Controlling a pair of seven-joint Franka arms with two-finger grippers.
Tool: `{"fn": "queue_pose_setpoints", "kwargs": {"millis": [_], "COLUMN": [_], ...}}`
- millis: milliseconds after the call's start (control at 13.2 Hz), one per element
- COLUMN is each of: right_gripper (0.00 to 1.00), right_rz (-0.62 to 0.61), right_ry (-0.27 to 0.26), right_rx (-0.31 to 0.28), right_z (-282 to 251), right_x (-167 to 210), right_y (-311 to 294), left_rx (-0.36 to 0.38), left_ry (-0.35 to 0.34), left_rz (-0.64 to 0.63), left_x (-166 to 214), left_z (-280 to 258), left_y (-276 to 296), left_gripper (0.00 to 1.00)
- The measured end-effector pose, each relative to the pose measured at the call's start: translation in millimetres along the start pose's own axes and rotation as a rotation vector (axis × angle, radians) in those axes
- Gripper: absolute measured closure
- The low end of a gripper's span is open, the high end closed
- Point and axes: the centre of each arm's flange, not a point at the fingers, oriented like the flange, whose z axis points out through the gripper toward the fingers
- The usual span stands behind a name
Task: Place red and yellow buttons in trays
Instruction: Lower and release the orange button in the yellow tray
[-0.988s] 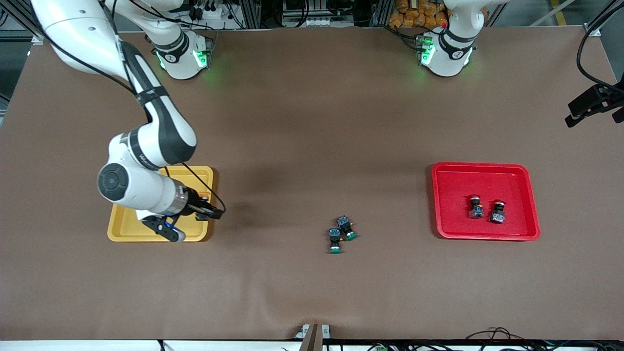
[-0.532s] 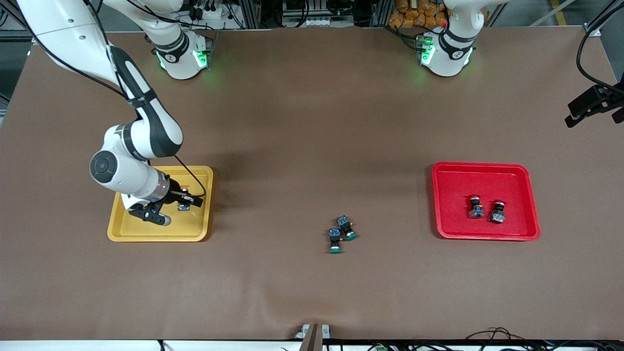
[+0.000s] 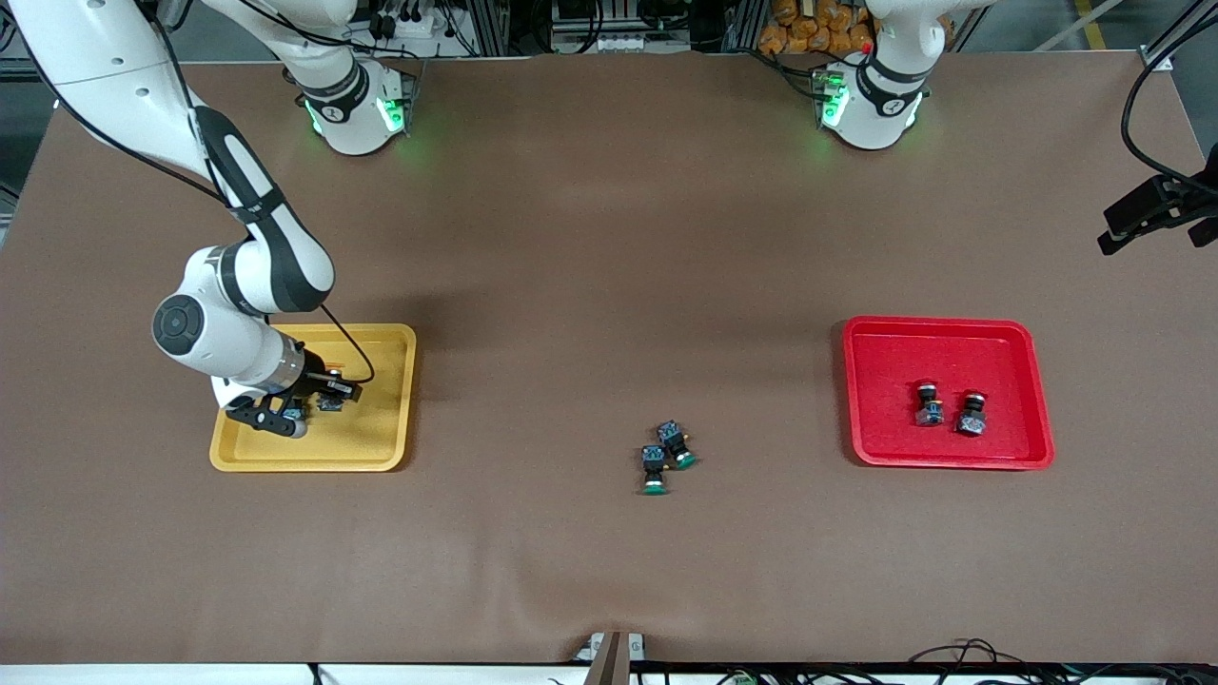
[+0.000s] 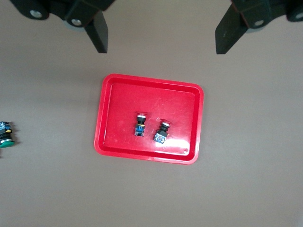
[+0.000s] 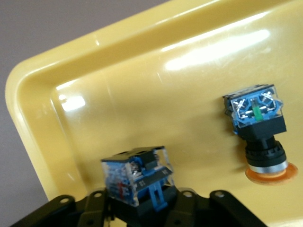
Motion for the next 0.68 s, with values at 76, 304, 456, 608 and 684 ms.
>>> {"fn": "queue_pose_setpoints", "kwargs": {"millis": [76,304,456,608,684], "right_gripper": [0.49,0.14,0.0,0.0,0.0], "right_rz": [-0.007,-0.041,-0.057,-0.075,-0.078], "right_ry": [0.014,0.056,0.049,0.002,-0.026], "right_rx": [0.007,0.031,0.028,-0.003,-0.02], "right_z": [-5,-35,-56,-93,-126], "right_x": [4,20,30,45,55], "right_y": [-5,-35,-46,-54,-57], "left_rx": [0.0,0.0,0.0,0.0,0.0], "left_ry": [0.0,0.001,0.001,0.001,0.001], "left_rz": [0.0,0.0,0.0,0.0,0.0], "left_x": [0,0,0,0,0], "left_z": [0,0,0,0,0], "left_y": [0,0,0,0,0], "left_gripper": [0.0,0.0,0.0,0.0,0.0]}}
